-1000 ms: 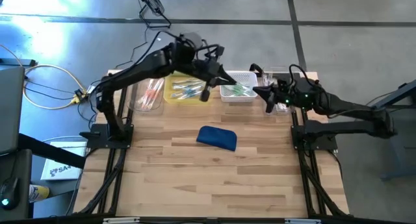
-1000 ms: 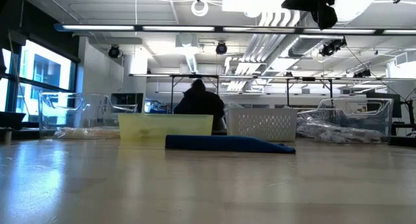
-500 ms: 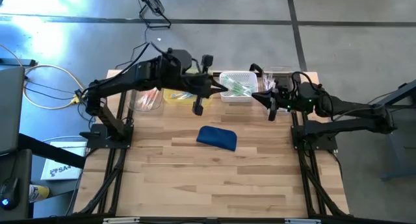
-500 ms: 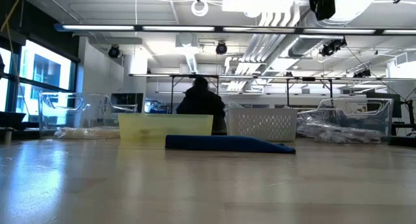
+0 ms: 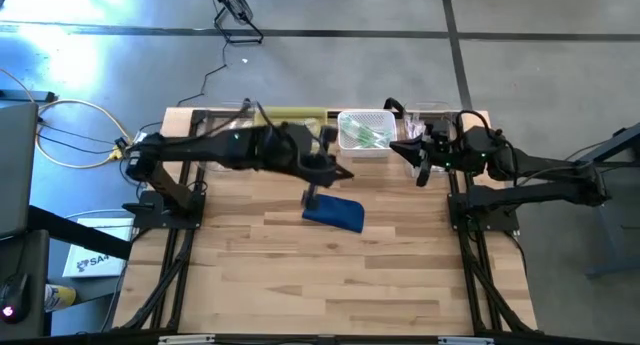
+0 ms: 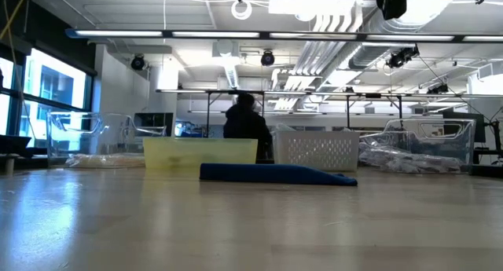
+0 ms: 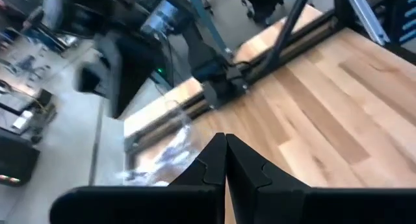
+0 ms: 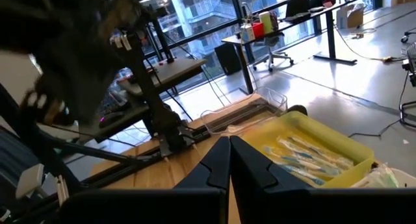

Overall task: Pick & Place Toothbrushes
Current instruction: Return to Home Position

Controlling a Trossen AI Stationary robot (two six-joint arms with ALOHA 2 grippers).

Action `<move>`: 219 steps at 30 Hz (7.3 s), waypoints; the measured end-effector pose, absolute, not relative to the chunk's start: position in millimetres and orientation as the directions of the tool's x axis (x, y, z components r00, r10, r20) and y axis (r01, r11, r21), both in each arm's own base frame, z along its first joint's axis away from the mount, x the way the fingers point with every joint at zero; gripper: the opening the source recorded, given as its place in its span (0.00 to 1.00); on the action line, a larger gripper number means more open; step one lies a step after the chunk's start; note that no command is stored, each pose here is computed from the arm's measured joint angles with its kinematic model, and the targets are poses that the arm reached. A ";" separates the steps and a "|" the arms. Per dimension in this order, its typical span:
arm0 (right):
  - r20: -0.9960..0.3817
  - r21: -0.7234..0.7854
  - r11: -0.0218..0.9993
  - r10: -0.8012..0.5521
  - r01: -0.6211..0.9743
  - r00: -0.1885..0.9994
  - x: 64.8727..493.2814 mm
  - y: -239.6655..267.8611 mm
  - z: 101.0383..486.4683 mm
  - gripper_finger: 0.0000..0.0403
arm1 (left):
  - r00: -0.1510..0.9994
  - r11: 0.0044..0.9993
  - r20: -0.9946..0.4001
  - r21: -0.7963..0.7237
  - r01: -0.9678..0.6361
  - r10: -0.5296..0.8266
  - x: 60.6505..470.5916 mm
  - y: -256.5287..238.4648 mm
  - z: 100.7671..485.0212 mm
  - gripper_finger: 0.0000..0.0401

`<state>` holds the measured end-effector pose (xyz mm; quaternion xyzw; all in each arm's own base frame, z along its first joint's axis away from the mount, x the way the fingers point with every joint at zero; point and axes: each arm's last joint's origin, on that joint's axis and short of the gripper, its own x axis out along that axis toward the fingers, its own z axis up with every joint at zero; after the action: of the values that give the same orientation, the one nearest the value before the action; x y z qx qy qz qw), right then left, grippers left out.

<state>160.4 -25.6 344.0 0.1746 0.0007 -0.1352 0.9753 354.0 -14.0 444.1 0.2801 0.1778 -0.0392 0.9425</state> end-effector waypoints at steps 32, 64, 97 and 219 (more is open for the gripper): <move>0.036 0.313 0.910 -0.298 0.273 0.954 132.8 -12.5 356.0 0.01 | 0.964 0.852 -0.001 0.468 -0.235 0.267 197.8 -4.7 387.8 0.00; 0.236 0.271 0.951 -0.218 0.151 0.947 63.1 -1.1 371.9 0.01 | 0.911 0.765 0.247 0.495 -0.412 0.331 99.3 4.1 350.3 0.00; 0.341 0.282 0.950 -0.230 0.134 0.912 1.8 -10.3 362.9 0.01 | 0.896 0.779 0.295 0.450 -0.438 0.333 42.3 8.4 323.6 0.00; 0.031 -0.017 0.998 -0.062 0.063 0.998 98.4 8.3 168.9 0.01 | 0.931 0.922 -0.364 0.367 0.123 0.020 74.1 -2.8 177.5 0.01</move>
<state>98.4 8.3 168.9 -0.0090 -0.0153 -0.0314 0.9994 74.1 -2.8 177.5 0.1959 0.1836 -0.0268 0.9629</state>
